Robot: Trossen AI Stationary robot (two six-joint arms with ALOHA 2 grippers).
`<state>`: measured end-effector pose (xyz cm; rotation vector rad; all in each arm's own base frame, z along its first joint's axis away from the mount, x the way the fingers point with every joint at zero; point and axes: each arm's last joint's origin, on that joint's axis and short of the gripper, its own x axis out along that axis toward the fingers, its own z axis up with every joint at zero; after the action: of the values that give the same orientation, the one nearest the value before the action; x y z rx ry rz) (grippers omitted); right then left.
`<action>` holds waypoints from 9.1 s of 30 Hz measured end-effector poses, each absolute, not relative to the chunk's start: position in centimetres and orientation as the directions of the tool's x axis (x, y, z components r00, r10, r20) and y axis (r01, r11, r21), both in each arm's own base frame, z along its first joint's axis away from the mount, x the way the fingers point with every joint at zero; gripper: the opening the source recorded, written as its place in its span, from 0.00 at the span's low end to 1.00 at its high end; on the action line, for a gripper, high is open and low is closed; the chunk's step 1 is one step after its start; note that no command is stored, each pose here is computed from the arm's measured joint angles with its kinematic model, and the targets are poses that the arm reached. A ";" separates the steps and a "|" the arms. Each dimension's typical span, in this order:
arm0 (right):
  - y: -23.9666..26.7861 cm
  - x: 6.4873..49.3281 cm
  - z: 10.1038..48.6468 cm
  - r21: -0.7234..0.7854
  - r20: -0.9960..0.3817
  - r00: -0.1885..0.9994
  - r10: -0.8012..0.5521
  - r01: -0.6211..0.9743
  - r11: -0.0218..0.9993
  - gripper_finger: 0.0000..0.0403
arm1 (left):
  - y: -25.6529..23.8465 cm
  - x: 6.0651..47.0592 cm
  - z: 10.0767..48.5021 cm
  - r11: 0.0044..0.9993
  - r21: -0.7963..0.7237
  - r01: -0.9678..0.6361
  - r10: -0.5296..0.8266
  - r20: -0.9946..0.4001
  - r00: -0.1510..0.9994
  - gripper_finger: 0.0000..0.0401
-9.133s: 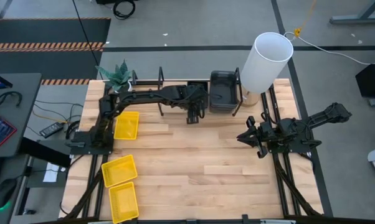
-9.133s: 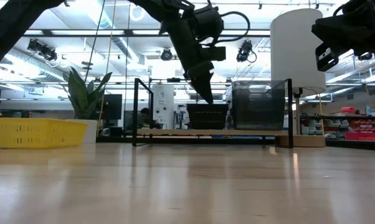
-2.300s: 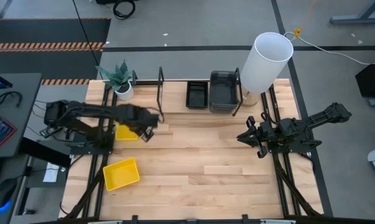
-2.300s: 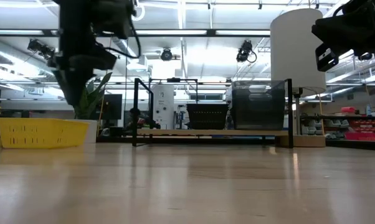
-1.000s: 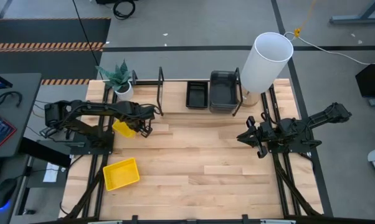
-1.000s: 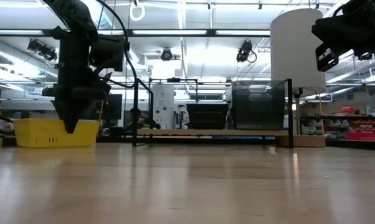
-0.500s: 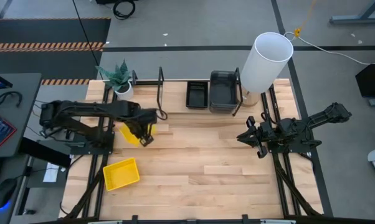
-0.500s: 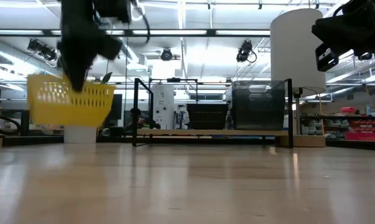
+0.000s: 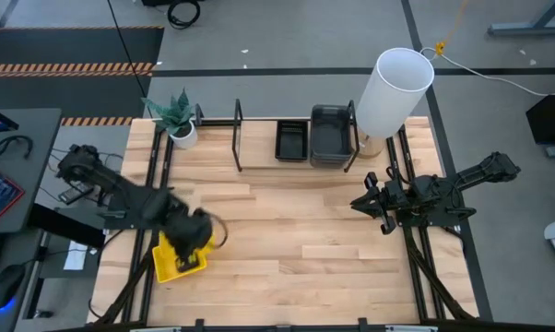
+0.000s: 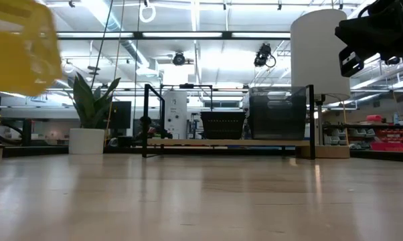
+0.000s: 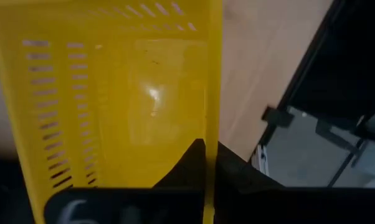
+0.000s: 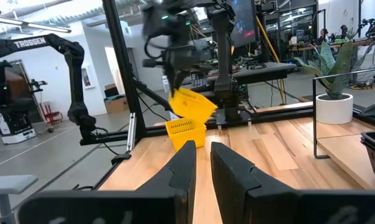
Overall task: Stack baskets on shelf by color
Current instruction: Stack the top yellow bin on top of the bottom yellow stacked bins, then put the stacked yellow bins on the shelf
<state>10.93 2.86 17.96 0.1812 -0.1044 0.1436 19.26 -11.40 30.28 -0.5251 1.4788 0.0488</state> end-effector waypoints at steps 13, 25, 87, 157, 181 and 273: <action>2.9 10.9 18.0 0.172 0.116 0.984 0.133 -0.151 0.973 0.14 | -17.8 15.0 29.0 0.906 -0.170 -0.388 -0.163 -0.985 0.051 0.02; 2.9 10.9 18.0 0.172 0.116 0.984 0.133 -0.151 0.973 0.14 | -20.6 16.9 24.5 0.955 -0.016 -0.297 -0.038 -0.997 -0.066 0.03; 2.9 10.9 18.0 0.172 0.117 0.984 0.133 -0.151 0.973 0.14 | -9.6 29.5 23.5 0.984 0.143 -0.110 0.172 -0.929 0.327 0.43; 2.9 10.9 18.0 0.173 0.123 0.983 0.132 -0.153 0.973 0.14 | -0.7 32.2 26.7 0.992 -0.043 -0.122 0.035 -0.819 0.573 0.05; 2.9 11.0 18.1 0.173 0.128 0.983 0.132 -0.153 0.973 0.14 | -12.8 32.8 19.7 0.993 -0.036 0.111 -0.078 -0.912 0.403 0.15; 2.9 11.0 18.2 0.175 0.139 0.982 0.132 -0.155 0.972 0.14 | 8.6 37.8 29.1 0.950 0.299 -0.087 0.311 -0.916 0.254 0.02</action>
<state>11.02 2.89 18.18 0.1863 -0.1267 0.1452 37.83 8.60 29.13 0.2024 1.2878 0.2726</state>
